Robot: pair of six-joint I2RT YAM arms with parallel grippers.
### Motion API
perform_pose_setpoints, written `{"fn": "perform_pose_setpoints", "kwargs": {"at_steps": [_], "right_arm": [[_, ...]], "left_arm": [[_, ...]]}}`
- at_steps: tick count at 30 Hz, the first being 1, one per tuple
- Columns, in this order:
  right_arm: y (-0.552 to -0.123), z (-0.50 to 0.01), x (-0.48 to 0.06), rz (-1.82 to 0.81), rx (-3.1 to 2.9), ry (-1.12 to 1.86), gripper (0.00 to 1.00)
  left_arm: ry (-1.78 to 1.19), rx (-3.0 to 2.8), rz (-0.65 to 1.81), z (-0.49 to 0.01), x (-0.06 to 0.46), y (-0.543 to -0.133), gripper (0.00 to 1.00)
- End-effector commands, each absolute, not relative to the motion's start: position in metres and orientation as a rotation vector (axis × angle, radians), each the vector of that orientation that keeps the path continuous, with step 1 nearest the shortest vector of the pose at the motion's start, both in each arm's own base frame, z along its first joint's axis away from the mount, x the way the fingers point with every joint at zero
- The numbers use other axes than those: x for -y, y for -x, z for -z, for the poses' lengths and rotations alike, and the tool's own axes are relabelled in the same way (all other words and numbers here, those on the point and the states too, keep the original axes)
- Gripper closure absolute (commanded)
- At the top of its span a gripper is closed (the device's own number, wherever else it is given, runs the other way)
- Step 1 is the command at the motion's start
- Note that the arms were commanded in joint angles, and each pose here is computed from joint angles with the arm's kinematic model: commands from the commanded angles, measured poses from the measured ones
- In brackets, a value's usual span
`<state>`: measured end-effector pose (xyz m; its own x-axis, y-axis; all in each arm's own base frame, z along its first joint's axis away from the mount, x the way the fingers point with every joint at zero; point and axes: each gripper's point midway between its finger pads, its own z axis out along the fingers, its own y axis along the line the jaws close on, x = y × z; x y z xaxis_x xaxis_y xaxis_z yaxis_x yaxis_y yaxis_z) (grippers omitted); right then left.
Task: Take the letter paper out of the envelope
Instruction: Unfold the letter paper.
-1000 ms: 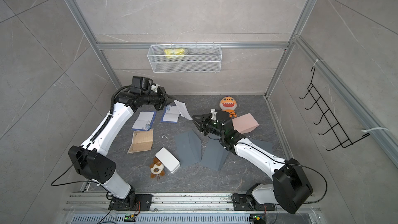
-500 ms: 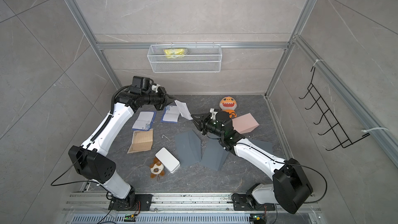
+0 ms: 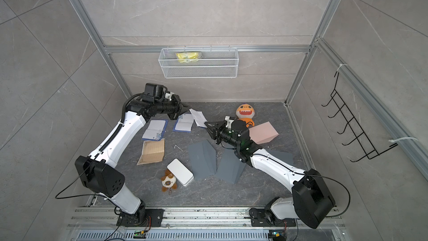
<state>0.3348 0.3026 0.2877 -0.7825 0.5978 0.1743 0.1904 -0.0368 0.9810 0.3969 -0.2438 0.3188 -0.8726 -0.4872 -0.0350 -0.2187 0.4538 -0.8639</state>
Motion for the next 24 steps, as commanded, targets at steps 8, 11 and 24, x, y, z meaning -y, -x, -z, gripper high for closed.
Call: {"fn": "perform_pose_setpoints", "kwargs": {"at_steps": [8,11,24], "right_arm": [[-0.34,-0.305,-0.308,-1.938,-1.857,-0.837,0.79],[-0.341,-0.308,-0.308,-1.941,-1.846,-0.835,0.79],[-0.34,-0.316,-0.308,-1.946,-1.827,-0.832,0.81]], "left_arm": [[0.56,-2.332,1.456,-0.345,0.251,-0.387,1.0],[0.556,-2.335,1.454,-0.341,0.254,-0.384,1.0],[0.545,-2.333,1.47,-0.327,0.27,-0.373,1.0]]}}
